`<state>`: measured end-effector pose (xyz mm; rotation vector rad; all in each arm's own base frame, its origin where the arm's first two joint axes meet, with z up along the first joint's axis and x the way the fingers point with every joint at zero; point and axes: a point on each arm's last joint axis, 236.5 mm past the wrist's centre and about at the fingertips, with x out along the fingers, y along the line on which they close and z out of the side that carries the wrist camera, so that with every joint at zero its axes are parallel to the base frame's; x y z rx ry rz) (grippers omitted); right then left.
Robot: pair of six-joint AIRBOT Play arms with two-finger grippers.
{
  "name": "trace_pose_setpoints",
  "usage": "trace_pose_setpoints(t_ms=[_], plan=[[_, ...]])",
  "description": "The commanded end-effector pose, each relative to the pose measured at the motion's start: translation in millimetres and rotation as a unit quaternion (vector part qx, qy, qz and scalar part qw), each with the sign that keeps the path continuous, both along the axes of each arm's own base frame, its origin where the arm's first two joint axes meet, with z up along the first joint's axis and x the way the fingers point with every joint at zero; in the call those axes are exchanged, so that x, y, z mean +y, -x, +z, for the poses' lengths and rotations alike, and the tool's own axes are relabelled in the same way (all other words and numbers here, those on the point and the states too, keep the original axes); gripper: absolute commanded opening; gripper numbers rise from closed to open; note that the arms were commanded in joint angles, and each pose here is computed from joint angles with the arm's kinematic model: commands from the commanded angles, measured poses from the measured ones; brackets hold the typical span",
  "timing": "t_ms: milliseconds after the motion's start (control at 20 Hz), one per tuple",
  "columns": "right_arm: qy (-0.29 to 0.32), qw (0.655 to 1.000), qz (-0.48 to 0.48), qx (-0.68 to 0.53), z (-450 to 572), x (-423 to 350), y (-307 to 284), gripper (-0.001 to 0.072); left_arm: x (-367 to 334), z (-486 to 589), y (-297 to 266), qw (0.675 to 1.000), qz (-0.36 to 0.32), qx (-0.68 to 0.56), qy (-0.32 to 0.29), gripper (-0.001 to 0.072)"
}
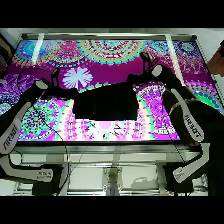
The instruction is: Fold the clothes and pants, and hang the long-sleeved shirts on hangers.
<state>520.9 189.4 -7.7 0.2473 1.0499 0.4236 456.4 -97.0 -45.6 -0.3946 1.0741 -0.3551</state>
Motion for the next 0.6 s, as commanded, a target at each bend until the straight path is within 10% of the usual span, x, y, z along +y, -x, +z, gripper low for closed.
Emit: trace_pose_setpoints(t_ms=[0, 550], plan=[[0.013, 0.998, 0.032, 0.055, 26.1, -27.4, 19.0, 0.0679, 6.8, 24.6, -3.7, 1.000, 0.004, -0.029, 0.000, 0.0497], [-0.057, 0.972, 0.100, 0.206, -42.5, -63.3, 92.7, 0.0689, 31.5, 66.6, 73.3, 0.996, -0.072, 0.042, 0.043, 0.0631]])
